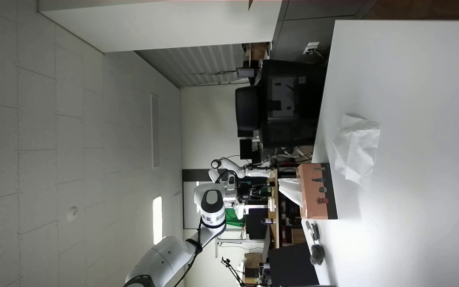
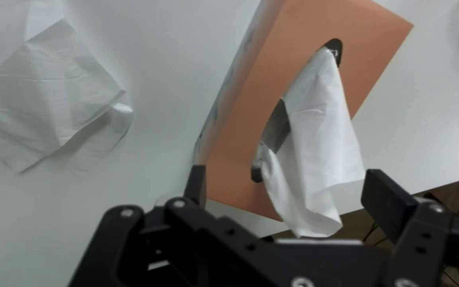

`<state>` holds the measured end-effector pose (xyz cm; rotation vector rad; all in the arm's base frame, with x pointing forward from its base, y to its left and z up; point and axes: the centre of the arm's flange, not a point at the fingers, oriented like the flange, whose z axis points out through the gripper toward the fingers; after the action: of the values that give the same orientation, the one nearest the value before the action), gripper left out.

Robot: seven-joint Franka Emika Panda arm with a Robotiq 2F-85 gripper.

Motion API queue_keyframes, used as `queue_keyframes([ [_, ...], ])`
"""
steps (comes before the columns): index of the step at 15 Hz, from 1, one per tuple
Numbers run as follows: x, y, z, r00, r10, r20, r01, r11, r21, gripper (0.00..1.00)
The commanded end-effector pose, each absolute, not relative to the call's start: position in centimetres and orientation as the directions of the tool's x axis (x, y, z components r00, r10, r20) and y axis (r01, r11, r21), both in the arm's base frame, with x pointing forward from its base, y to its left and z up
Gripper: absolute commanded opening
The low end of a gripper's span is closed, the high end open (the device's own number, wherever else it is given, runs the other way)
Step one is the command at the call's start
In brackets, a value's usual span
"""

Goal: Remove one serviette from the box and place it on the table

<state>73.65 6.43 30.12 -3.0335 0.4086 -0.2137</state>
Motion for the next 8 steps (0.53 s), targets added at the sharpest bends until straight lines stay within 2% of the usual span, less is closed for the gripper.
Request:
queue_keyframes([
  [1, 75.9, 9.5, 28.4, 0.932, -0.304, 0.200, -0.289, -0.952, -0.101, 1.00],
  [5, 76.3, 10.3, 25.7, 0.927, -0.306, 0.216, -0.302, -0.952, -0.051, 1.00],
  [6, 76.3, 10.3, 25.2, 0.931, -0.309, 0.196, -0.308, -0.951, -0.036, 0.75],
  [7, 76.5, 10.2, 24.7, 0.929, -0.316, 0.194, -0.317, -0.948, -0.026, 0.75],
  [8, 76.6, 10.2, 24.2, 0.928, -0.321, 0.188, -0.324, -0.946, -0.018, 0.69],
])
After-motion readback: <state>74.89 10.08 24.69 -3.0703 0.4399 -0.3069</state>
